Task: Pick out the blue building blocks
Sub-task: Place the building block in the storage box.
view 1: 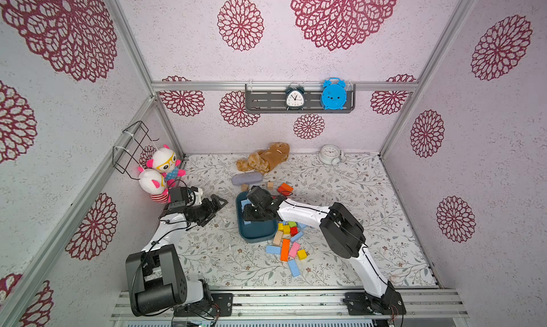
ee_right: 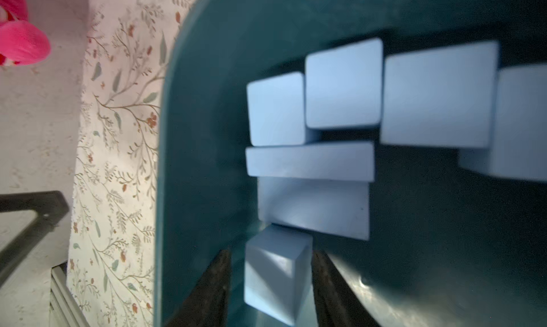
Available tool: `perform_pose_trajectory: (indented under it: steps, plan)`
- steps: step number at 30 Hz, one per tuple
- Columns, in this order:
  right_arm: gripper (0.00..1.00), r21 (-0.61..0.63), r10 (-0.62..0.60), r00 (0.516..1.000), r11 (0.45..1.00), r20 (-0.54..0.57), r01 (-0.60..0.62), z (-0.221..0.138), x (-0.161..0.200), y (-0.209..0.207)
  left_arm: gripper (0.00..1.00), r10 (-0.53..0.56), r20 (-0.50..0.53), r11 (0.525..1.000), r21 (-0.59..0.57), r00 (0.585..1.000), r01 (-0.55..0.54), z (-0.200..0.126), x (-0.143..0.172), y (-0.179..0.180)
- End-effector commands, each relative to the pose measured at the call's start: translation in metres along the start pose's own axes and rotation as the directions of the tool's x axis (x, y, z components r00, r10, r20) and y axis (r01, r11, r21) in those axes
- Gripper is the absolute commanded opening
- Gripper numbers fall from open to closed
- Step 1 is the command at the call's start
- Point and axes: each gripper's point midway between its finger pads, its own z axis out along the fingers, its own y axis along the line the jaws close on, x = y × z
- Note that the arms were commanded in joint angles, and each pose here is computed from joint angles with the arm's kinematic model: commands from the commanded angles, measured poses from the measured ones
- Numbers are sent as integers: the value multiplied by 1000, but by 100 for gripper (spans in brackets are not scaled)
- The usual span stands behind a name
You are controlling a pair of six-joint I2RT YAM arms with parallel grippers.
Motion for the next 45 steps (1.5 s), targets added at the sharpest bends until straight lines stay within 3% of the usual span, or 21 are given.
perform_pose_trajectory:
  steps: [1,12,22,34,38,45]
  plan:
    - [48,-39,15,999,999,41,-13,-29,-10,14,96,19,18,1000,20,1000,-20,-3,-8,-5]
    - [48,-191,-17,1000,981,18,20,-13,-9,34,96,27,19,999,37,999,-28,-4,-8,-9]
    - [50,-152,8,1000,988,18,-5,-16,-8,23,96,25,12,998,54,1000,-25,-2,-7,-10]
    - [56,-126,-36,992,991,118,51,-60,-30,31,95,80,-18,987,144,997,-77,3,5,-30]
    - [55,-70,-42,985,996,170,54,-91,-37,9,95,173,-49,974,157,984,-163,10,16,-50]
    - [55,105,22,982,994,187,-43,-138,-14,-88,94,342,-114,909,291,933,-298,15,44,-96]
